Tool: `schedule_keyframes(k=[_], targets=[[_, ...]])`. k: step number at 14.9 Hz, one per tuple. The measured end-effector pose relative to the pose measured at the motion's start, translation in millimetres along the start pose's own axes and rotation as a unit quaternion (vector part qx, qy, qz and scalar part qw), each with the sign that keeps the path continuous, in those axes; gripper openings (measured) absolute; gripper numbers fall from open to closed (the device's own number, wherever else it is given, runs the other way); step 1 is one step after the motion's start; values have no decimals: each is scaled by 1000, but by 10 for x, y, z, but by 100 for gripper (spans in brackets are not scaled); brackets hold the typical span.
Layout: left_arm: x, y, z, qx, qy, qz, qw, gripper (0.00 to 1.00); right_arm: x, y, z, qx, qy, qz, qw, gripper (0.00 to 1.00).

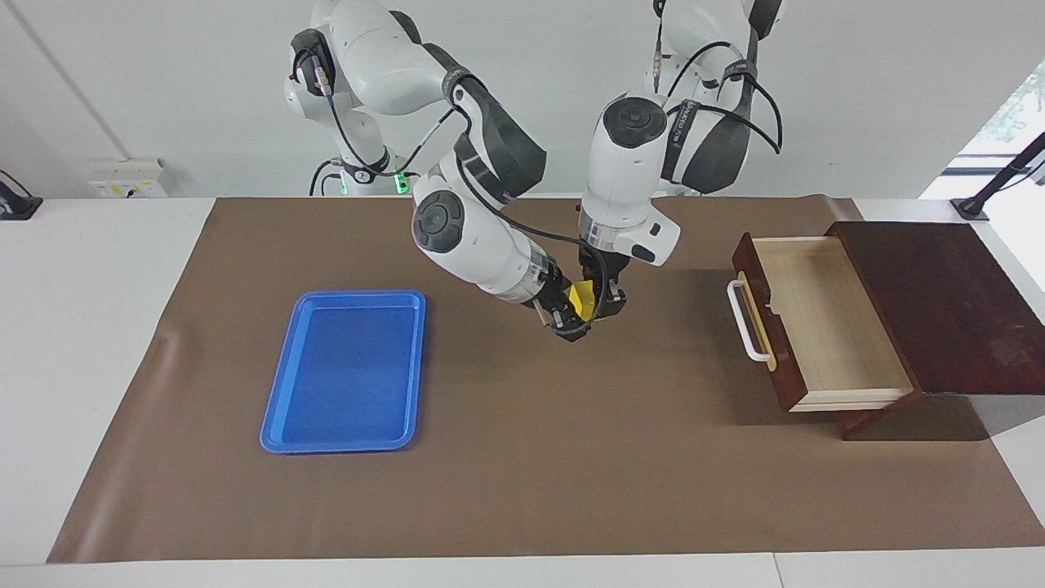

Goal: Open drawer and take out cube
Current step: 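Grasp the yellow cube from the left gripper with the right gripper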

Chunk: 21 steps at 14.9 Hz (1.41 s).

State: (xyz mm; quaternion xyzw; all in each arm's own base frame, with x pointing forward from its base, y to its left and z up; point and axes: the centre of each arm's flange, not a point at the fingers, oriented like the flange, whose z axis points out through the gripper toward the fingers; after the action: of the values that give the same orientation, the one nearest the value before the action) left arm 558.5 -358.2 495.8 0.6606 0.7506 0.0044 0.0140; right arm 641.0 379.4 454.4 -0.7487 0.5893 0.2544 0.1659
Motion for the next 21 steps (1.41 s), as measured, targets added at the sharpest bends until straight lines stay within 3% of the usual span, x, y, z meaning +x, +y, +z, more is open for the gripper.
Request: schedule_keyframes(k=[8,12,13,14,21], targets=[[3,3,0,0,0,0,1000,55,-30,6,12,0,-1,3,1000,85],[5,4,0,0,0,-1,1000,55,-27,6,12,0,-1,8,1000,71],[18,17,4,0,1,-2,1000,55,-32,11,16,-2,-1,8,1000,59],[35,29,4,1,0,-3,1000,55,-44,9,25,1,-1,6,1000,56],[44,39,2,0,0,-2,1000,55,-51,5,27,3,-1,6,1000,56]])
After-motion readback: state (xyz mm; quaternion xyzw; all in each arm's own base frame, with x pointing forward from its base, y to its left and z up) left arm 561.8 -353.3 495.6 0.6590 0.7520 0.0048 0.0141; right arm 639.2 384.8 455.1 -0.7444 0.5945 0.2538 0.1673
